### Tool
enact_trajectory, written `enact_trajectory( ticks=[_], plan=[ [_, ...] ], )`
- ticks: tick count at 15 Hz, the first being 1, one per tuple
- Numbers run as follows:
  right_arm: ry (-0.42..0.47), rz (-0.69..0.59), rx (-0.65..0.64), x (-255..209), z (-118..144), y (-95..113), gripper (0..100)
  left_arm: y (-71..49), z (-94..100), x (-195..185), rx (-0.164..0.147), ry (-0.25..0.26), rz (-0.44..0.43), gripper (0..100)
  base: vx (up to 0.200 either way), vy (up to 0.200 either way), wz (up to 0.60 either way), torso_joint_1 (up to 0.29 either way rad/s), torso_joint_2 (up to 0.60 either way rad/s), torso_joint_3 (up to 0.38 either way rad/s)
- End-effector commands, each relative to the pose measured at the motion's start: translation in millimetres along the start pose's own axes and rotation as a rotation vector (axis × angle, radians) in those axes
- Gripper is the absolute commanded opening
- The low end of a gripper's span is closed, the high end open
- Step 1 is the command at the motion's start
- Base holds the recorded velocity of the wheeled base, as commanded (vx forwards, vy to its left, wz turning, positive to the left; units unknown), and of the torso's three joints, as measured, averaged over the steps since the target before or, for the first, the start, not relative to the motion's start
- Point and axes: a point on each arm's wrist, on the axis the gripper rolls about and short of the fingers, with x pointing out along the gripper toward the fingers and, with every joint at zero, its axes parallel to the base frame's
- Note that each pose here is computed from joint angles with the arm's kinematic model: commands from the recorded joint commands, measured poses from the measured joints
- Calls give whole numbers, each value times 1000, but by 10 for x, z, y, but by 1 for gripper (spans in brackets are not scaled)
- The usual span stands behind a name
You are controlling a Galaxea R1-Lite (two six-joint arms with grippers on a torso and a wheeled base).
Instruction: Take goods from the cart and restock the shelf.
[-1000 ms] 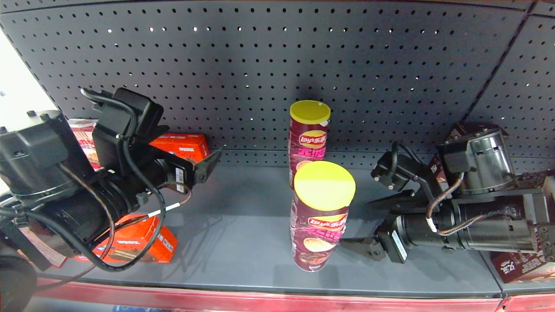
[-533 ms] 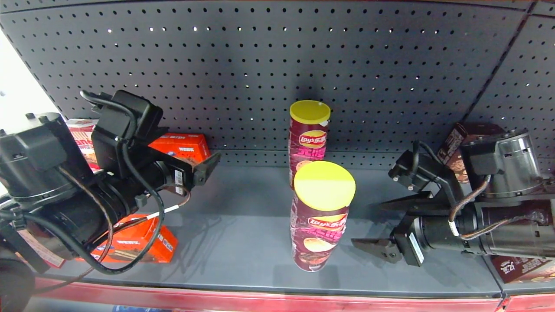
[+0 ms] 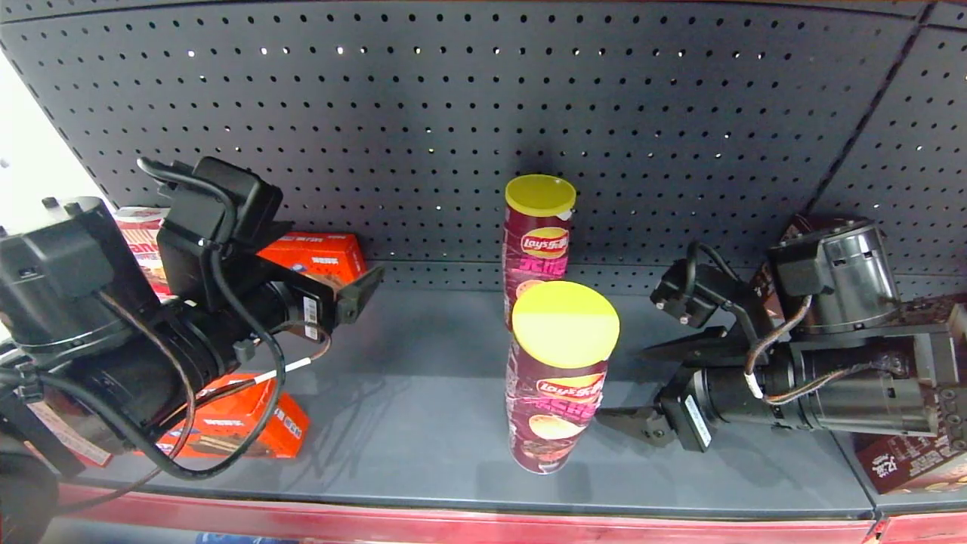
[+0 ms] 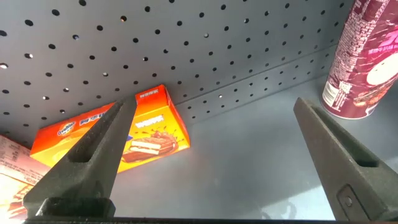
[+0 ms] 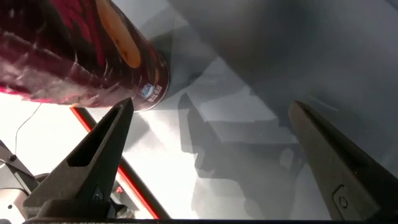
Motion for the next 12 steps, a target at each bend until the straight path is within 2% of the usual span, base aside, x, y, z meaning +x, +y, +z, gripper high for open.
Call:
enact_trajectory(
  ticks=[1,8,10,12],
  plan=[
    [6,5,-2,43,5,4,100,-1,-1,5,0,0,0,100,0,0,0,0,0,0],
    [-6,3,-5,33,25,10,100,18,-6,7,0,2,8,100,0,0,0,0,0,0],
    [-32,-31,11,-115,16,-64,100,27,-17,6,2,6,11,100,0,0,0,0,0,0],
    [-117,-124,47,-547,-16,-199,100,26,-42,-6,4,16,10,100,0,0,0,0,0,0]
  ],
)
